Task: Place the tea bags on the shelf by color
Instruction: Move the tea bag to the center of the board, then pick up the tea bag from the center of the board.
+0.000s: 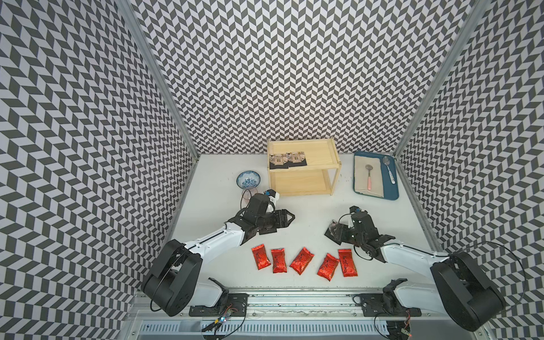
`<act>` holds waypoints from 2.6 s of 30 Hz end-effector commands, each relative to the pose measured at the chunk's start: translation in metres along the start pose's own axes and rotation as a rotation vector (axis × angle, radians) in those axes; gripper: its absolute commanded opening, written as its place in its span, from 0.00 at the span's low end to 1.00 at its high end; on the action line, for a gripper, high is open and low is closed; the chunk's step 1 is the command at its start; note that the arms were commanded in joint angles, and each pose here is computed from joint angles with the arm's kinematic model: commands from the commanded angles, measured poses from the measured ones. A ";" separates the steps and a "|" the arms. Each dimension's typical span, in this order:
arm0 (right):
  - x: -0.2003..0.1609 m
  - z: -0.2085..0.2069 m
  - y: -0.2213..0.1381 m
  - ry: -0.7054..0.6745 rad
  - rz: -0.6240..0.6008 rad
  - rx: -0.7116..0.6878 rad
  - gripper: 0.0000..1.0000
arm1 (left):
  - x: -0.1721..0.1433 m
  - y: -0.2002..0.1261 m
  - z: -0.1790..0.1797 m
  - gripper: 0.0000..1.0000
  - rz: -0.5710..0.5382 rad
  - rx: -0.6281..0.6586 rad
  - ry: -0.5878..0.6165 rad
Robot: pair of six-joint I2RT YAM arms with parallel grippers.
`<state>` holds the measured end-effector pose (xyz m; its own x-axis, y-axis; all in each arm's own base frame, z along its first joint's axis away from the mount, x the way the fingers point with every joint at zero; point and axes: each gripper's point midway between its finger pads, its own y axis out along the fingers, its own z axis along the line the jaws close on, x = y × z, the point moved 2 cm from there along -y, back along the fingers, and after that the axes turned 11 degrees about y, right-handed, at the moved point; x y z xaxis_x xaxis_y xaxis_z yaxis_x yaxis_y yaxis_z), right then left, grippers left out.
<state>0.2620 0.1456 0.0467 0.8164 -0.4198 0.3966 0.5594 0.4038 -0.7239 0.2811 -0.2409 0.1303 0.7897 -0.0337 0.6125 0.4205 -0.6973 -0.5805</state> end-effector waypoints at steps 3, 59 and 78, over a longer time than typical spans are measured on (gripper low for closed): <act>-0.003 0.036 0.010 -0.073 0.046 0.140 0.53 | 0.008 0.001 -0.003 0.69 -0.027 -0.017 0.007; 0.006 0.081 -0.039 -0.013 0.011 0.576 0.44 | 0.007 0.067 -0.050 0.48 -0.005 -0.260 0.099; 0.009 0.026 -0.015 0.007 0.082 0.415 0.39 | -0.026 0.097 -0.066 0.47 0.125 -0.329 0.086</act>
<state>0.2601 0.1552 0.0746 0.8516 -0.4204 0.3132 0.5236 0.7121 -0.4678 0.2725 -0.3440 0.0831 0.7998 -0.1677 0.5764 0.1663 -0.8608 -0.4811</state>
